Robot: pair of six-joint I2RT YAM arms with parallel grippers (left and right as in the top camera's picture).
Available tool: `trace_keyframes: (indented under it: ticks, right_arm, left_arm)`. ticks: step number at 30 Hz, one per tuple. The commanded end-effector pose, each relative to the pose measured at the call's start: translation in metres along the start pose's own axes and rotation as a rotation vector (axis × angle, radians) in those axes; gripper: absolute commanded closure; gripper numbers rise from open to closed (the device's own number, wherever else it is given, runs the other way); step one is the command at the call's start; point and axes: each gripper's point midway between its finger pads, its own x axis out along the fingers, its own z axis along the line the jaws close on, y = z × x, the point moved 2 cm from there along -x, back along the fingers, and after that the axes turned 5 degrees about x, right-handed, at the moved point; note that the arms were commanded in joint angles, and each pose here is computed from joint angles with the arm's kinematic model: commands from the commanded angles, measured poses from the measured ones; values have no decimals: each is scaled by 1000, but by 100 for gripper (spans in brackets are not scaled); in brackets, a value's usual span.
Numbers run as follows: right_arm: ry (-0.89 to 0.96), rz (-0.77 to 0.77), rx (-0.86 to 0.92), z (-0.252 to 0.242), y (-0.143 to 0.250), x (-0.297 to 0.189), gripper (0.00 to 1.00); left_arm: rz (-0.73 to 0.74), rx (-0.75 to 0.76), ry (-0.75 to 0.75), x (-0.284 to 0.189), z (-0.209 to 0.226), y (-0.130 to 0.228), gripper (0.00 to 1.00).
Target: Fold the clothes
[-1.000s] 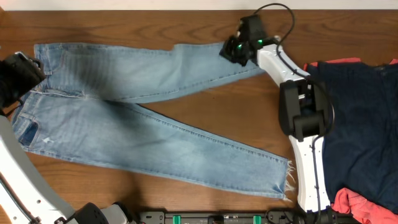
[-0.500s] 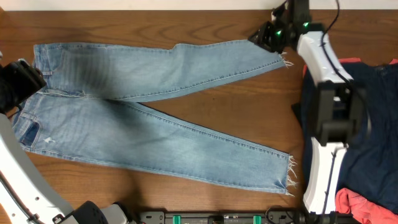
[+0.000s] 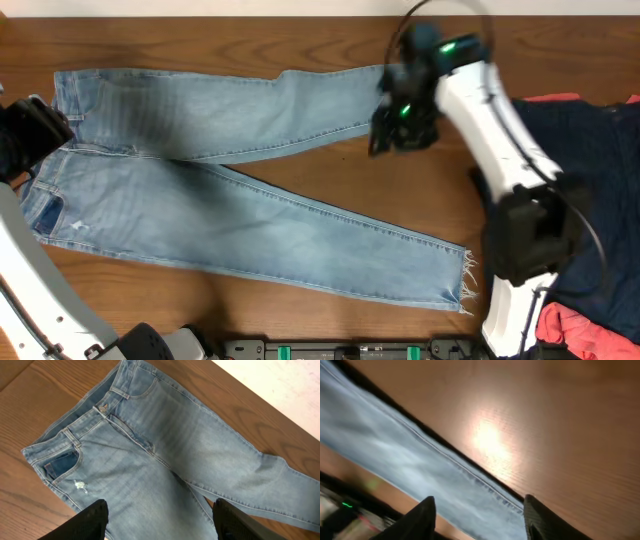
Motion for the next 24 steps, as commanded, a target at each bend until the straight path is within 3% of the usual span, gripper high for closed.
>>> trace_keyframes:
  ticks: [1,6,9,11,15,17,18,20,24]
  right_arm:
    - [41,109,-156,15,28,43,40]
    - [117,132,-251,21,46,88,28]
    - [118,130,-292,25,54,110,11]
    - [121,131,-313,26,60,123,12]
    - [182,109,-303,11,65,144,38]
    - [233,86,-267,0,64,149,57]
    - [268,67,-247,-8,61,150,75]
    - [354,9,-193,-26,49,146,95]
    - [357,-151,-102,-48,5,131,99]
  left_arm:
    - [-28,7,-4,-9,-2,-3,32]
    - [-25,7,6,-9,-4,-2,32]
    - [-28,8,31,-9,-8,-3,32]
    - [-28,8,31,-9,-8,-3,32]
    - [-28,8,31,-9,-8,-3,32]
    - [-28,8,31,-9,-8,-3,32]
    - [-28,8,31,-9,-8,-3,32]
    - [-28,8,31,-9,-8,-3,32]
    - [-28,8,30,-9,-8,-3,32]
